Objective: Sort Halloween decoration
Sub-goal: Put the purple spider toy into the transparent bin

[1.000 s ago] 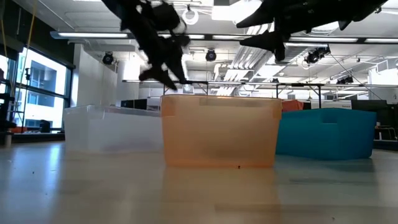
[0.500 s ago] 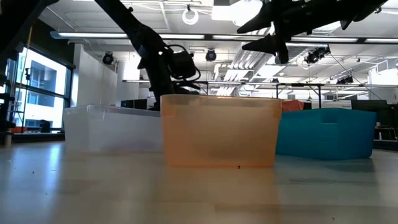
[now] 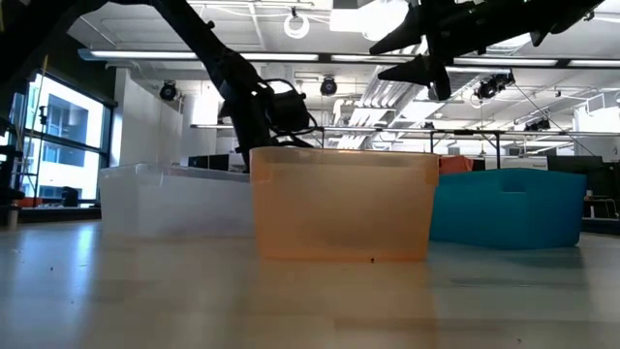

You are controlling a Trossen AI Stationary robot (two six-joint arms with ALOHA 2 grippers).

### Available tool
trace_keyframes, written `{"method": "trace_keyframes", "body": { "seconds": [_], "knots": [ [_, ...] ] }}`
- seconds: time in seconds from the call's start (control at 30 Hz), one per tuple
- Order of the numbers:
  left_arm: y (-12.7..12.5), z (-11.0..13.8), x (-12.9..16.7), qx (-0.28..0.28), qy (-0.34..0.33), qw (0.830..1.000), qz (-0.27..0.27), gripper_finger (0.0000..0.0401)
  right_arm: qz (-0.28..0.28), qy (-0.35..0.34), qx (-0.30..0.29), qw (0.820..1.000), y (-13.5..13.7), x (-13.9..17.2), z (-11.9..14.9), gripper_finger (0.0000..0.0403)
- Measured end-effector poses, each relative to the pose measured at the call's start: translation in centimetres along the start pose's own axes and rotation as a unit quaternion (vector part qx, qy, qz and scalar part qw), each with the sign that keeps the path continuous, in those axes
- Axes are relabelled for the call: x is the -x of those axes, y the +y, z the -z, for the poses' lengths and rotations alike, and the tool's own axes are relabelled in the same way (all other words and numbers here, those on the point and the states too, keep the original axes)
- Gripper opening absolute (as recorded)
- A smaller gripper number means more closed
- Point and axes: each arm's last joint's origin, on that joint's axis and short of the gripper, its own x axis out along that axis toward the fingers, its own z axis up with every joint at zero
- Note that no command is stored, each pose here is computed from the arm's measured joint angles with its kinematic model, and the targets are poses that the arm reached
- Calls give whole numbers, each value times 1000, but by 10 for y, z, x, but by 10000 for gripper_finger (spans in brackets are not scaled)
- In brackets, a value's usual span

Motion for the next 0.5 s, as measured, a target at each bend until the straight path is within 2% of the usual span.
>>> {"method": "trace_keyframes", "body": {
  "seconds": [0.17,0.37,0.5],
  "knots": [
    [-3,2,-1,-31,-2,999,-14,99,1,2,-5,1000,0,0,0,215],
    [-3,3,-1,-69,7,998,-5,11,2,3,-5,1000,0,0,1,215],
    [-5,7,10,-97,24,995,19,5,3,5,-4,1000,-1,0,1,215]
  ]
}}
